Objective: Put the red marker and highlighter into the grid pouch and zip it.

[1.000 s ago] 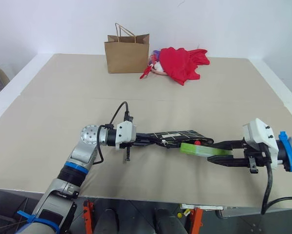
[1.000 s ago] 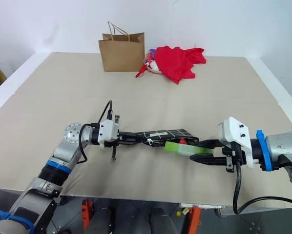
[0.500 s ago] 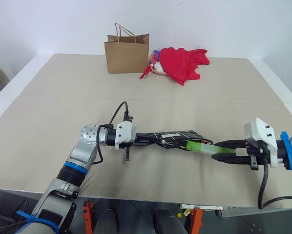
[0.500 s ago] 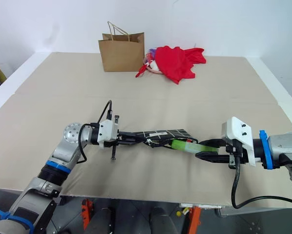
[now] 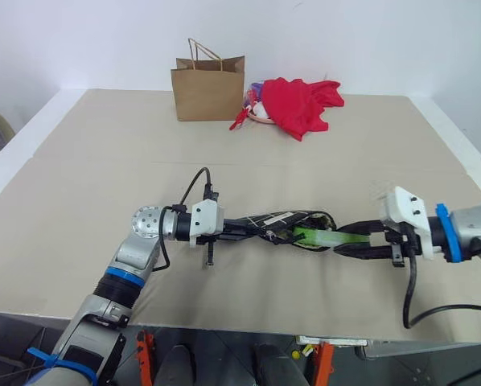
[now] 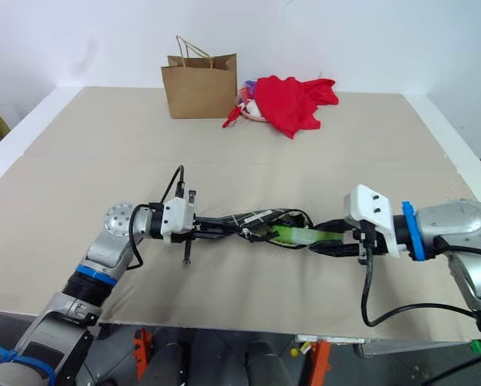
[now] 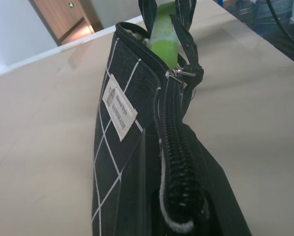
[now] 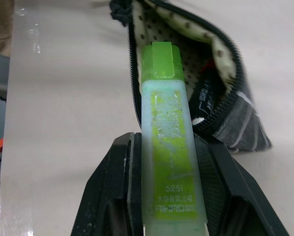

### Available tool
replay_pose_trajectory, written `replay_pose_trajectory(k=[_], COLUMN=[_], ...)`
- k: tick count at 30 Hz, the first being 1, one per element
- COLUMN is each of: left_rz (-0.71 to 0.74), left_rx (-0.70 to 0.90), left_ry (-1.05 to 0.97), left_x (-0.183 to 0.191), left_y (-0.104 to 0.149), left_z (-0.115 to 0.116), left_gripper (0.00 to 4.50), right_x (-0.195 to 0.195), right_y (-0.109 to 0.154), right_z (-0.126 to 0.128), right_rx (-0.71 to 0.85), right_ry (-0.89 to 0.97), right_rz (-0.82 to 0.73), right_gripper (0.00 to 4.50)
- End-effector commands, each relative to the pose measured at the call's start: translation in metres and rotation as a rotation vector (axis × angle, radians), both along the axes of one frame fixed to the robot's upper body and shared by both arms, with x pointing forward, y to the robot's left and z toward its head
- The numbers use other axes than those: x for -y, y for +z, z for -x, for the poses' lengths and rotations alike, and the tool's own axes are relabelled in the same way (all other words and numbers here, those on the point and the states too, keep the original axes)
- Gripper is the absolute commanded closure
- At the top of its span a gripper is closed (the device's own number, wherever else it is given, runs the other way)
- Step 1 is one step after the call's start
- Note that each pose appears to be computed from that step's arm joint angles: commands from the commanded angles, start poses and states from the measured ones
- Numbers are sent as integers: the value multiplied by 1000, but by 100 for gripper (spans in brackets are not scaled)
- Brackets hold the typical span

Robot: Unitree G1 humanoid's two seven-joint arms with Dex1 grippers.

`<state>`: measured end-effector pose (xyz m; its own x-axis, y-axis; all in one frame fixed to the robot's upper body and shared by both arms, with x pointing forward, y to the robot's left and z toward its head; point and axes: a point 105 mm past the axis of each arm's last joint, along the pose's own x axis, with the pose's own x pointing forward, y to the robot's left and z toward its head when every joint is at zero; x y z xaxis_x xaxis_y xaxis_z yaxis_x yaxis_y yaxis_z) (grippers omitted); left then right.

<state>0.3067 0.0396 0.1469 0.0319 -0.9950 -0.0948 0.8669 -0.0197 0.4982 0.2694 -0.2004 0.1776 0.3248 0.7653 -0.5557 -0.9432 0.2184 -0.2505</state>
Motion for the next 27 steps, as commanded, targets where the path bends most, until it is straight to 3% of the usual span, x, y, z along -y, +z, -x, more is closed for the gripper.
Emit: replay_pose_trajectory(k=[1, 5, 12, 27], left_rz=[28, 25, 18, 12], left_rx=[50, 50, 44, 44], left_ry=[-22, -16, -1, 1], left_x=[2, 2, -2, -1], left_y=[12, 11, 10, 13], left_z=[4, 4, 5, 3], left_gripper=[450, 450, 450, 450], right_x=[-8, -16, 4, -2], right_y=[8, 6, -3, 17], right_z=[-5, -6, 3, 35], right_rx=[26, 13, -1, -36], right_ry=[27, 50, 12, 46], right_rz=[-11, -21, 27, -64], right_gripper=[340, 340, 340, 340])
